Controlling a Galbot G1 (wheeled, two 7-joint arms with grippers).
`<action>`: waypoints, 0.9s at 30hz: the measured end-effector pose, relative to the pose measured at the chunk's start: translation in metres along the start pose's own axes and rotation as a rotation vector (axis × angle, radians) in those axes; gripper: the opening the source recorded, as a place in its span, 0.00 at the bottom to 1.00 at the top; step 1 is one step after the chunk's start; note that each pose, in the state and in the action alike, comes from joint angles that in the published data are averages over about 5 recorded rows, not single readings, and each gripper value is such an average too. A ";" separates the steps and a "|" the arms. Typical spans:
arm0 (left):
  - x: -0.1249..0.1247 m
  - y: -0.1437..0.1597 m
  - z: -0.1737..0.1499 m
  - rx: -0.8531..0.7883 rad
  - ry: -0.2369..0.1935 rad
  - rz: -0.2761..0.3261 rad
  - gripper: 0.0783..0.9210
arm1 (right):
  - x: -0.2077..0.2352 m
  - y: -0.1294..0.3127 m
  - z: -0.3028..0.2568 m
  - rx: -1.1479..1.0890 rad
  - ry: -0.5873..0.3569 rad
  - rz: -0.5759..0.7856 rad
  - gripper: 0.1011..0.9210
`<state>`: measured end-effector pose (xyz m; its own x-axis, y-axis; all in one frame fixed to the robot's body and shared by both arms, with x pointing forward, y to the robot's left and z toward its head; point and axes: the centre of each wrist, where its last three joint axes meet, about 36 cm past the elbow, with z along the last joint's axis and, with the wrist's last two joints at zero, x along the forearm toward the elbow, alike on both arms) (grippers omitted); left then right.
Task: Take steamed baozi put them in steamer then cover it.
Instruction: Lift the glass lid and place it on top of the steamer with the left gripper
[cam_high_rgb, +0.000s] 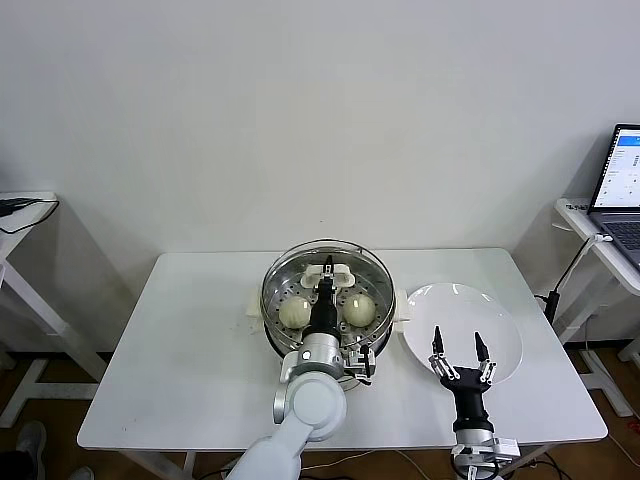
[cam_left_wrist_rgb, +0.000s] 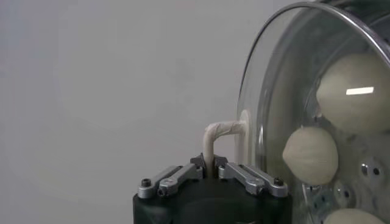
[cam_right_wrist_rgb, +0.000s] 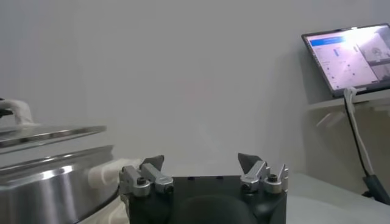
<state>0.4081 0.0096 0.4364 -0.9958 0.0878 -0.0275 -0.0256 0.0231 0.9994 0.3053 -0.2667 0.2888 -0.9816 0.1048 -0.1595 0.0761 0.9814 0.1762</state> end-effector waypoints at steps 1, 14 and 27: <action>0.000 -0.001 0.000 -0.001 0.001 0.000 0.13 | 0.000 0.000 0.000 0.000 0.001 0.000 0.88; 0.003 -0.006 -0.004 -0.005 -0.005 0.015 0.13 | 0.000 0.001 0.002 0.003 0.001 -0.004 0.88; 0.002 -0.010 -0.003 -0.005 -0.001 0.030 0.13 | 0.000 0.001 0.002 0.005 -0.001 -0.008 0.88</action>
<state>0.4056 0.0066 0.4267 -0.9960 0.0893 0.0020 0.0034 0.0151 0.9999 0.3058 -0.2652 0.2870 -0.9821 0.0972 -0.1615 0.0694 0.9830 0.1700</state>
